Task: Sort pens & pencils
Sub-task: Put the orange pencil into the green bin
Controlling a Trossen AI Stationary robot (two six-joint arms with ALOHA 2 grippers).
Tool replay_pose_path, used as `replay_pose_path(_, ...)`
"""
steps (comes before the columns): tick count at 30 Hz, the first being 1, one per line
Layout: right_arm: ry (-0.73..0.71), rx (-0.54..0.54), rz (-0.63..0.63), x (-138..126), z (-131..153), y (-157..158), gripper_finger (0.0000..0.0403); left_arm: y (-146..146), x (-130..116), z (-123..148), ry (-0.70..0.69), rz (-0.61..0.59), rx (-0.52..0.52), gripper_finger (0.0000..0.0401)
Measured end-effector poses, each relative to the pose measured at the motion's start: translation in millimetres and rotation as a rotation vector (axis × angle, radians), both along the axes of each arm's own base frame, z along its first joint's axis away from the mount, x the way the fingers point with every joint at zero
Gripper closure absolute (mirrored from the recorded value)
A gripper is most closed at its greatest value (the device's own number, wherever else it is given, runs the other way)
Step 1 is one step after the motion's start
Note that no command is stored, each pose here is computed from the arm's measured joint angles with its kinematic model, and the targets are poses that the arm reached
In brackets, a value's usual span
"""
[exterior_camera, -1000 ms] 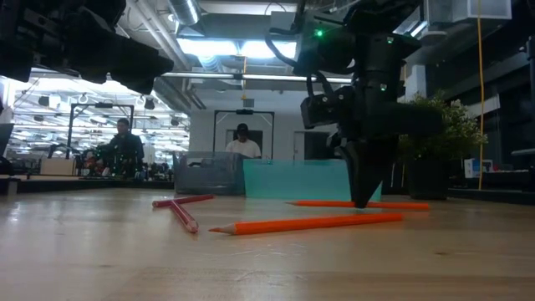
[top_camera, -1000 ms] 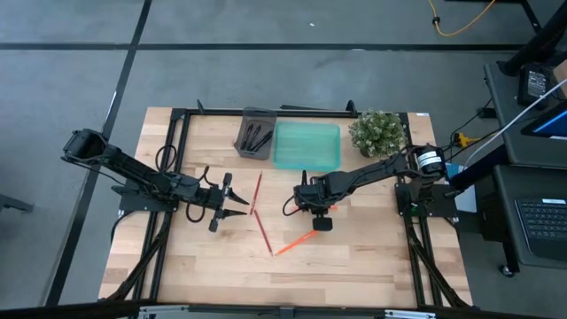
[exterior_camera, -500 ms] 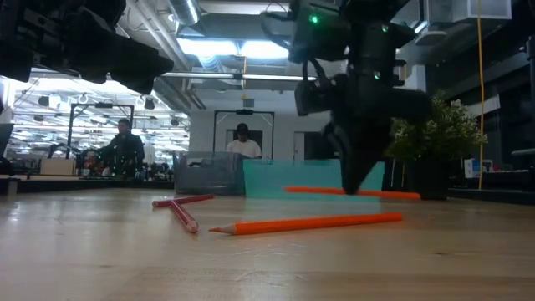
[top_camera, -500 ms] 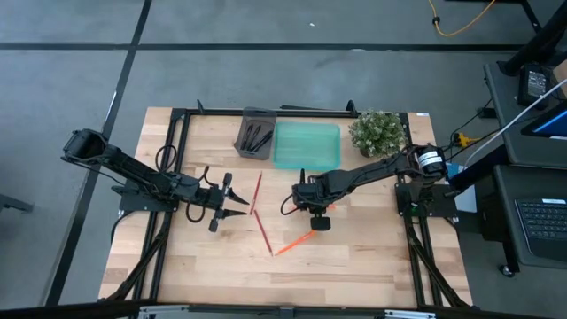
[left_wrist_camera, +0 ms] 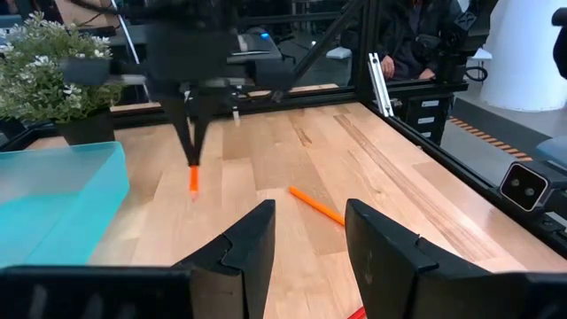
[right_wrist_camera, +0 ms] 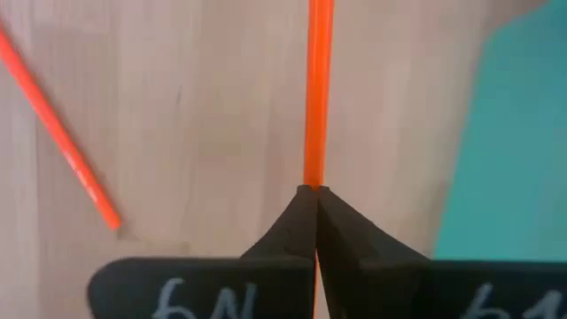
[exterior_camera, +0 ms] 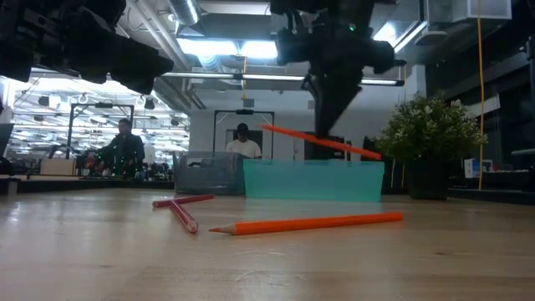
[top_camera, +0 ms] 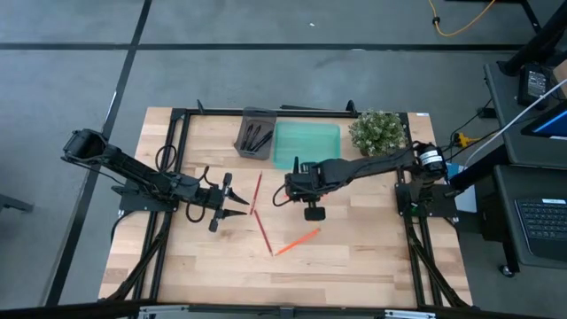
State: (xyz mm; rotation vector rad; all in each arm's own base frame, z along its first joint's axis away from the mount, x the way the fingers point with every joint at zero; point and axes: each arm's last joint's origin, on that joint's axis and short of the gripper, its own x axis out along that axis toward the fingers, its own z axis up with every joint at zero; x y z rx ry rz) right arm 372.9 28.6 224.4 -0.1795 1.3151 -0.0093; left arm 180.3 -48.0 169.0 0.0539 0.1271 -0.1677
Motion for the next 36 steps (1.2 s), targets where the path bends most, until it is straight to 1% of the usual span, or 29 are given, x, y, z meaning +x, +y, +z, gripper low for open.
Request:
replay_pose_path(5,-0.012,-0.013,0.013,2.4,7.8,-2.1,0.0396,0.0,0.0,-0.2,0.002,0.000,0.000,0.0269)
replay_pose_path(12,-0.005,-0.008,0.007,1.7,7.5,-2.4,0.0400,0.0,-0.1,-0.7,0.007,0.000,0.002,0.0269)
replay_pose_path(14,-0.006,0.000,-0.011,1.8,7.5,-3.4,0.0395,0.1,-0.1,-0.7,0.008,0.000,0.001,0.0269)
replay_pose_path(18,-0.034,0.034,-0.046,3.3,-0.4,-6.5,0.0370,0.1,-0.1,-1.1,0.012,0.000,0.002,0.0269)
replay_pose_path(22,-0.088,0.111,0.006,5.7,-16.7,-4.8,0.0337,0.0,-0.2,-1.4,0.015,0.000,0.002,0.0269)
replay_pose_path(25,-0.100,0.112,0.021,3.9,-28.3,-7.2,0.0308,0.0,-0.2,-1.4,0.015,0.000,0.003,0.0269)
replay_pose_path(27,-0.087,0.089,0.002,1.6,-33.1,-12.9,0.0287,0.0,-0.2,-1.4,0.015,0.000,0.003,0.0269)
replay_pose_path(30,-0.120,0.053,-0.017,2.9,-37.7,-22.7,0.0260,0.0,-0.2,-1.5,0.015,0.000,0.003,0.0269)
replay_pose_path(33,-0.155,0.049,-0.019,3.1,-45.4,-33.7,0.0241,0.0,-0.2,-1.5,0.015,0.000,0.003,0.0269)
replay_pose_path(36,-0.180,0.074,-0.029,2.7,-53.8,-46.0,0.0232,0.1,-0.2,-1.4,0.015,0.001,0.003,0.0269)
